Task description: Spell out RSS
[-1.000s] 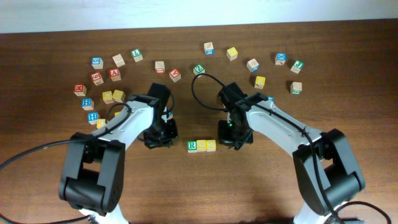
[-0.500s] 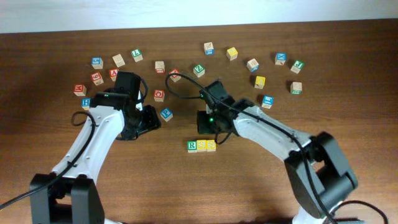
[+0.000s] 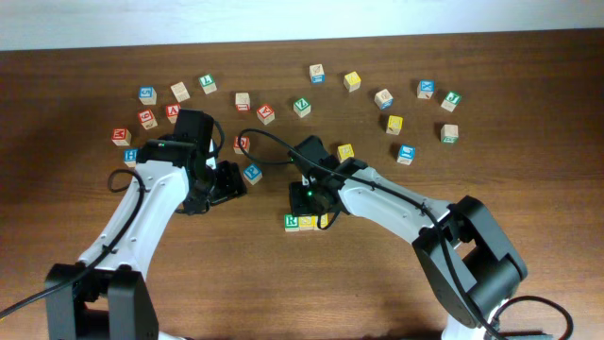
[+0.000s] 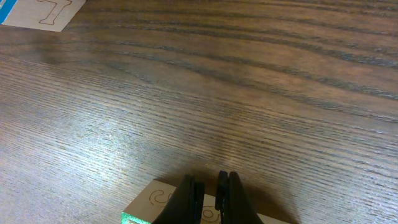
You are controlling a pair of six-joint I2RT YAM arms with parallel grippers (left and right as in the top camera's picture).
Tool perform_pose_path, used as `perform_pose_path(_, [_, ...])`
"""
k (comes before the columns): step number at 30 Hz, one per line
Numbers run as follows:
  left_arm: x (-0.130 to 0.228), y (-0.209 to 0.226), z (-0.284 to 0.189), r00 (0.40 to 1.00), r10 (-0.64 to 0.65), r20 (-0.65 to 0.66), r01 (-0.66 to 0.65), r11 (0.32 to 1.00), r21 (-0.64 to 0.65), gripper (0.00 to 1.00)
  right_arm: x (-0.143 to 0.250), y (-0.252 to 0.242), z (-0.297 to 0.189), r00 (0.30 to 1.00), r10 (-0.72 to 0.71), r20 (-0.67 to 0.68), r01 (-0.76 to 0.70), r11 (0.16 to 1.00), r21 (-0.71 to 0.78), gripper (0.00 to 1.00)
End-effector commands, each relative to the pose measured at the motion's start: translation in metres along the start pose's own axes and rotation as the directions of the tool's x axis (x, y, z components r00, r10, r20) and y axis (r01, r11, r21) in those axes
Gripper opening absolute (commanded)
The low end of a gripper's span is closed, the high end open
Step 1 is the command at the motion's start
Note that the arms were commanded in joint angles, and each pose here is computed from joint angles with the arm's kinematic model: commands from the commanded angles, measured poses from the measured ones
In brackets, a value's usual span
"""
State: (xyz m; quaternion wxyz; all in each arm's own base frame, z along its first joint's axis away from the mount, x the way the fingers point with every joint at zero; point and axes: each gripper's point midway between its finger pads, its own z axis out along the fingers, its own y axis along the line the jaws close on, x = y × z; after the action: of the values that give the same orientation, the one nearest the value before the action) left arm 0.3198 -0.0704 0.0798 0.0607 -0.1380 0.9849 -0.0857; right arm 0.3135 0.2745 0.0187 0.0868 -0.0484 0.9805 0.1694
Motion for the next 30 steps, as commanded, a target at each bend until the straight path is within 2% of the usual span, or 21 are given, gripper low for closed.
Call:
perform_pose_path(1, [-0.0039, 0.0013, -0.0037, 1.0, -0.002, 0.013, 0.002, 1.0, -0.003, 0.76, 0.001, 0.0004, 0.0026, 1.0, 0.006, -0.006, -0.006, 1.0, 0.002, 0.04])
perform_pose_path(30, [-0.0032, 0.0016, -0.0037, 1.0, -0.002, 0.011, 0.002, 1.0, -0.004, 0.76, 0.0032, 0.0034, 0.0022, 1.0, 0.007, -0.02, -0.007, 1.0, -0.017, 0.04])
